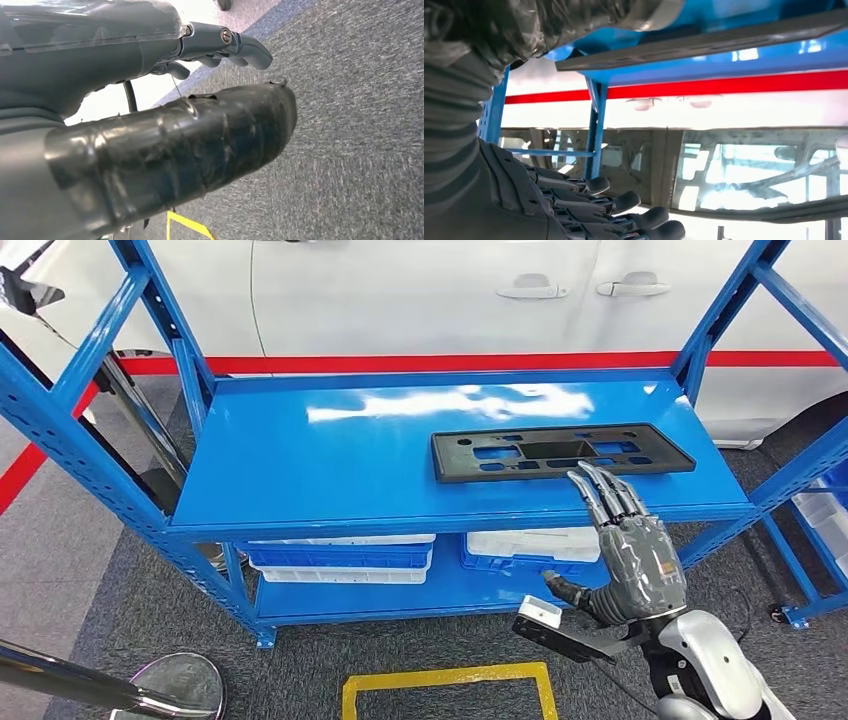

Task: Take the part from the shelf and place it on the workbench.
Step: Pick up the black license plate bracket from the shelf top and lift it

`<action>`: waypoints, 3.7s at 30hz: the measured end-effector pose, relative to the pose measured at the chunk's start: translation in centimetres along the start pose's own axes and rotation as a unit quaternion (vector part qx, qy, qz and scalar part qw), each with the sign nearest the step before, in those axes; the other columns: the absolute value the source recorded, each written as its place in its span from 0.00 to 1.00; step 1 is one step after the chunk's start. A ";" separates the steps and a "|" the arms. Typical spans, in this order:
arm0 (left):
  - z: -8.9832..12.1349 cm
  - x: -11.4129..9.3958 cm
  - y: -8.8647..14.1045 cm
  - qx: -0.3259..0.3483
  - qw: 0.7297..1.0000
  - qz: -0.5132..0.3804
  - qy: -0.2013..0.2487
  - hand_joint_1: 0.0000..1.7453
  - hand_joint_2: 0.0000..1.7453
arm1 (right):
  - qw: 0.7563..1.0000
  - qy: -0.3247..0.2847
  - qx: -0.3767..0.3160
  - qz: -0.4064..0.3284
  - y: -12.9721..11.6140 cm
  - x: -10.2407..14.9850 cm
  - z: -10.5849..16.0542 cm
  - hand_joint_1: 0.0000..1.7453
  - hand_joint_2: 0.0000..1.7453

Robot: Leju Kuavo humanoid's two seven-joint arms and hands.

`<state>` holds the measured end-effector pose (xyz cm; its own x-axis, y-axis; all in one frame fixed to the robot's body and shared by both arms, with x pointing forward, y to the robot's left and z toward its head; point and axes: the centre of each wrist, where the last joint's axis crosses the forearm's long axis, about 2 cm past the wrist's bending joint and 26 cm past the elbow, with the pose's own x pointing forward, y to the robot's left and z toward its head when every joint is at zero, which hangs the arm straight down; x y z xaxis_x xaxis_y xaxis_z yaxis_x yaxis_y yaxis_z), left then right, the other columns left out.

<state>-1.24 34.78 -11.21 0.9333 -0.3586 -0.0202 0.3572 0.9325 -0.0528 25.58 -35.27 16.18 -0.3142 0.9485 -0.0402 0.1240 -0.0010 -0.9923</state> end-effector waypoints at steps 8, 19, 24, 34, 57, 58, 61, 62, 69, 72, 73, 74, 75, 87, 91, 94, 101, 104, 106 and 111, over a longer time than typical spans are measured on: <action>0.0 0.1 0.0 -0.001 1.000 -0.001 -0.001 0.00 0.00 | 1.000 0.007 -0.004 0.005 -0.2 -0.4 0.0 0.00 1.00; 0.0 0.1 -0.1 -0.002 1.000 -0.004 -0.002 0.00 0.00 | 1.000 0.012 -0.005 0.008 -0.2 -0.6 -0.2 0.00 1.00; 0.0 0.2 0.0 -0.007 1.000 -0.013 -0.002 0.00 0.00 | 0.999 0.017 0.020 0.024 -0.3 -1.4 -1.3 0.00 1.00; 0.1 0.4 0.7 -0.010 1.000 -0.028 -0.001 0.00 0.00 | 0.993 0.048 0.100 0.049 2.2 -2.7 -6.3 0.00 1.00; 0.2 0.0 1.4 0.003 0.999 -0.030 0.012 0.00 0.00 | 0.985 0.081 0.152 0.015 5.5 -1.6 -8.9 0.00 1.00; 0.2 0.0 1.4 0.003 0.999 -0.030 0.012 0.00 0.00 | 0.985 0.081 0.152 0.013 5.6 -1.6 -9.0 0.00 1.00; 0.2 -0.1 1.4 0.003 0.999 -0.031 0.012 0.00 0.00 | 0.985 0.078 0.153 0.010 5.6 -1.3 -9.1 0.00 1.00; 0.2 -0.1 1.4 0.003 0.999 -0.031 0.012 0.00 0.00 | 0.985 0.077 0.153 0.009 5.6 -1.3 -9.1 0.00 1.00; 0.2 -0.1 1.4 0.003 0.999 -0.033 0.012 0.00 0.00 | 0.986 0.074 0.148 0.008 5.6 -0.9 -9.3 0.00 1.00; 0.2 -0.1 1.4 0.003 0.999 -0.033 0.012 0.00 0.00 | 0.986 0.074 0.146 0.008 5.6 -0.9 -9.3 0.00 1.00; 0.2 -0.1 1.4 0.003 0.999 -0.033 0.012 0.00 0.00 | 0.986 0.074 0.146 0.008 5.6 -0.9 -9.3 0.00 1.00; 0.2 -0.1 1.4 0.003 0.999 -0.034 0.012 0.00 0.00 | 0.987 0.074 0.146 0.009 5.6 -0.9 -9.3 0.00 1.00; 0.2 -0.1 1.4 0.003 0.999 -0.034 0.013 0.00 0.00 | 0.987 0.074 0.143 0.009 5.6 -0.8 -9.3 0.00 1.00; 0.2 -0.1 1.2 -0.005 0.999 -0.045 0.021 0.00 0.00 | 0.989 0.075 0.124 0.005 5.5 0.2 -9.8 0.00 1.00; 0.2 -0.1 1.1 -0.007 0.999 -0.045 0.021 0.00 0.00 | 0.989 0.075 0.124 0.005 5.4 0.2 -9.9 0.00 1.00; 0.2 -0.1 1.0 -0.008 0.999 -0.044 0.021 0.00 0.00 | 0.989 0.075 0.127 0.005 5.6 0.3 -9.7 0.00 1.00; 0.2 -0.1 0.9 -0.010 0.999 -0.046 0.021 0.00 0.00 | 0.989 0.072 0.130 0.006 5.6 0.3 -9.8 0.00 1.00; 0.2 0.1 0.9 -0.009 0.999 -0.043 0.018 0.00 0.00 | 0.989 0.069 0.128 0.007 5.3 0.3 -10.1 0.00 1.00; 0.2 0.1 0.9 -0.009 0.999 -0.042 0.018 0.00 0.00 | 0.989 0.066 0.130 0.007 5.2 0.4 -10.2 0.00 1.00; 0.2 -0.2 0.9 -0.010 0.999 -0.042 0.021 0.00 0.00 | 0.988 0.062 0.138 0.005 5.4 0.6 -10.3 0.00 1.00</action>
<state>-1.10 35.69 -11.10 0.8976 -0.4372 -0.0565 0.4327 0.8982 -0.0767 35.70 -31.42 12.01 -0.1939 0.9796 -0.0533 -0.1405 -0.0815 -0.9867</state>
